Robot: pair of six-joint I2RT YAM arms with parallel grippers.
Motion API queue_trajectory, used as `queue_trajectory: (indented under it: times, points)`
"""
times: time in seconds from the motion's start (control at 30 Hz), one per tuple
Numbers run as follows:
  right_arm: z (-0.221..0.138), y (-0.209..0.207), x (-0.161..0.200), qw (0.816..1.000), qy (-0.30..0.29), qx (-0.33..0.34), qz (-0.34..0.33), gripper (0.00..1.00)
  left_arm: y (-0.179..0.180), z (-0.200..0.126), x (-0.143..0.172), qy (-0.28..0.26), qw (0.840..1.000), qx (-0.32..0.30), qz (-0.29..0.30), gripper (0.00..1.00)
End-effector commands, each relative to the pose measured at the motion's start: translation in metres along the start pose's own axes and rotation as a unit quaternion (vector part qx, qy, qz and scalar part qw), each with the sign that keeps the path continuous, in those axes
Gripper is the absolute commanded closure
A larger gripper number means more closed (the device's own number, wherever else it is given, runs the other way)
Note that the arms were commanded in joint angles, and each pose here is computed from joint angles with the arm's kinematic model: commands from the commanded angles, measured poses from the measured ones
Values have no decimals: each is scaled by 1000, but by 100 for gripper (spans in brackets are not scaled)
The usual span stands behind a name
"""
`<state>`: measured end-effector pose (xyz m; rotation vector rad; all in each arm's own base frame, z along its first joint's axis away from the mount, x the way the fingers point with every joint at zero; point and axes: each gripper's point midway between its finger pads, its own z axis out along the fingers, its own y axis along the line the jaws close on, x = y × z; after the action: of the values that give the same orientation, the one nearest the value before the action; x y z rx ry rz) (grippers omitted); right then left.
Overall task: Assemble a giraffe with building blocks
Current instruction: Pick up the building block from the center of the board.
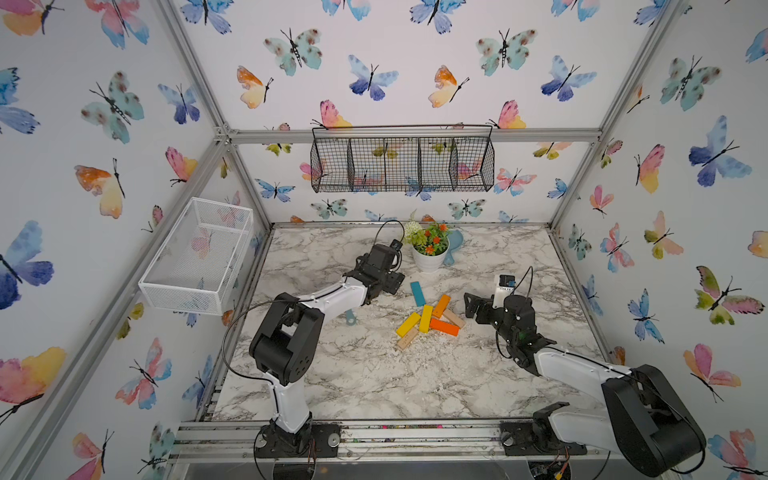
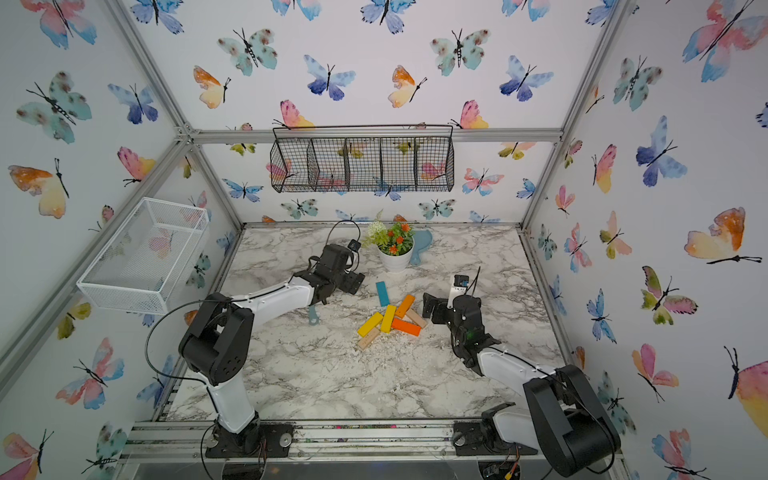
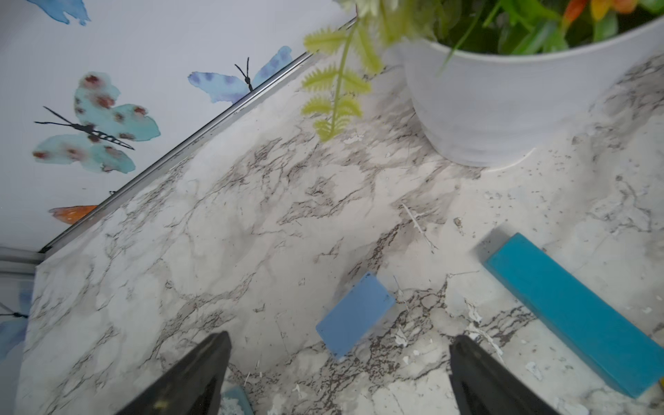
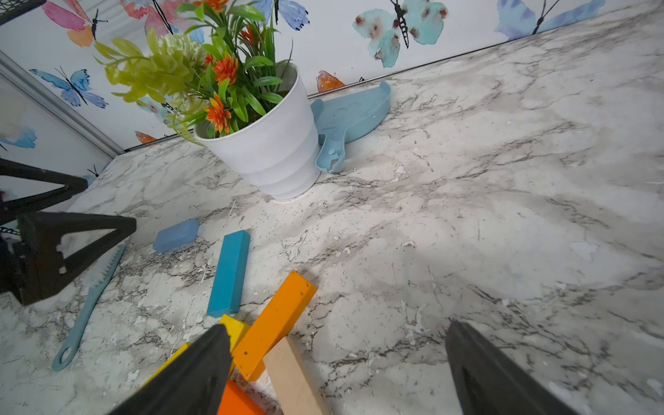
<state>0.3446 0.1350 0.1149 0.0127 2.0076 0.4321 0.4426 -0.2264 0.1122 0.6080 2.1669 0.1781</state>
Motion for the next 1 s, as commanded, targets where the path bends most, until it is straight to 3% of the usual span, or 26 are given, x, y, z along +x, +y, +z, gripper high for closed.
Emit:
queue_trajectory:
  times: [0.0,0.13,0.3,0.4,0.77,0.97]
  points:
    - [7,12,-2,1000,4,-27,-11,2,25,-12,15,-12,993,-91,-76,2]
    - [13,22,8,998,25,-49,-21,2,17,-16,38,11,985,-27,-167,2]
    - [21,34,14,996,52,-54,-40,2,11,-18,63,43,958,6,-285,2]
    - [27,43,17,994,77,-54,-48,7,8,-23,78,31,945,18,-325,2]
    - [58,98,43,984,154,-45,-83,13,30,-50,92,-13,921,-12,-389,2]
    - [89,122,57,976,185,-33,-113,18,29,-53,86,-26,922,0,-387,2]
